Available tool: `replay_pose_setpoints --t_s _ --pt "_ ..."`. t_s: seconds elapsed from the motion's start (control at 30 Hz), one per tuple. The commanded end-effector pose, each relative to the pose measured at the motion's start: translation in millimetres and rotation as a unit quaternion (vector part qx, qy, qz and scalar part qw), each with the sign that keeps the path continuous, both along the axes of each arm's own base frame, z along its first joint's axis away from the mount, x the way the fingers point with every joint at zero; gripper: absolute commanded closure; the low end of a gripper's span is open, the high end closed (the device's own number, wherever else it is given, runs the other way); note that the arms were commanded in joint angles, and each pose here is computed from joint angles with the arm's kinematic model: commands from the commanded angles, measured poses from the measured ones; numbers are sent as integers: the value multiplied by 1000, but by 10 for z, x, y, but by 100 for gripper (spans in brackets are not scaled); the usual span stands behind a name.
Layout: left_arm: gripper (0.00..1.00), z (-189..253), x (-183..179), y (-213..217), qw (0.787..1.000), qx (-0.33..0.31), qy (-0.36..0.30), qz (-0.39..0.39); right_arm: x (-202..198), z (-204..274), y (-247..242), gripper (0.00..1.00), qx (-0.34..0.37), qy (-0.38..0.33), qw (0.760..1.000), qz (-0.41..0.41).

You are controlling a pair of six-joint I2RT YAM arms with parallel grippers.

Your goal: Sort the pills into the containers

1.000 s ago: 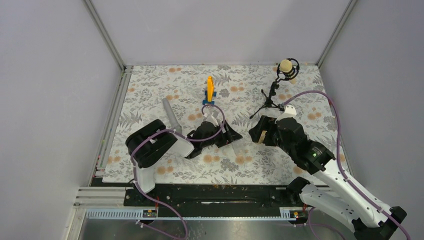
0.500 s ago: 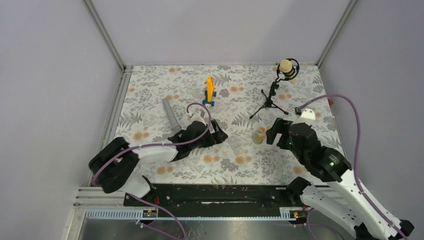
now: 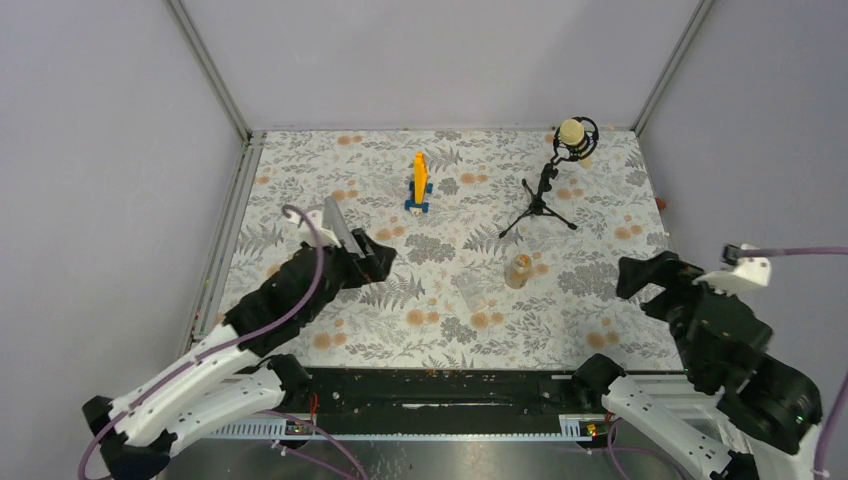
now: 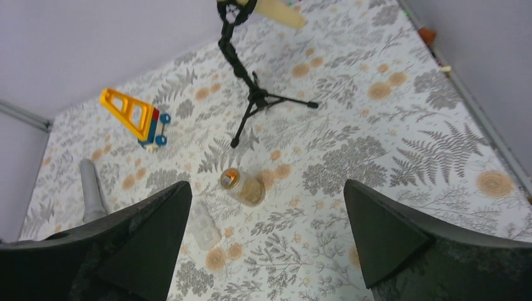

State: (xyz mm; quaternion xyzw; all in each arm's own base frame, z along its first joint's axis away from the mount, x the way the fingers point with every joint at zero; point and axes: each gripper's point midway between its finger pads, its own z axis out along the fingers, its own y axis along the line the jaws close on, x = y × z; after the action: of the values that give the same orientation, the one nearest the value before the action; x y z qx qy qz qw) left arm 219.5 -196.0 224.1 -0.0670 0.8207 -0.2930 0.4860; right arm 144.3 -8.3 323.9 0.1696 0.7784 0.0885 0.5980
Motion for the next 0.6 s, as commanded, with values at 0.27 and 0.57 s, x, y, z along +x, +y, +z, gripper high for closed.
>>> replay_pose_setpoints --t_s 0.27,0.57 --pt "1 1018 -382 907 989 28 -138 41 -516 481 -799 1 37 -113 988 -94" --pt "1 1282 -498 1114 984 31 -169 48 -429 534 -676 1 44 -120 989 -78"
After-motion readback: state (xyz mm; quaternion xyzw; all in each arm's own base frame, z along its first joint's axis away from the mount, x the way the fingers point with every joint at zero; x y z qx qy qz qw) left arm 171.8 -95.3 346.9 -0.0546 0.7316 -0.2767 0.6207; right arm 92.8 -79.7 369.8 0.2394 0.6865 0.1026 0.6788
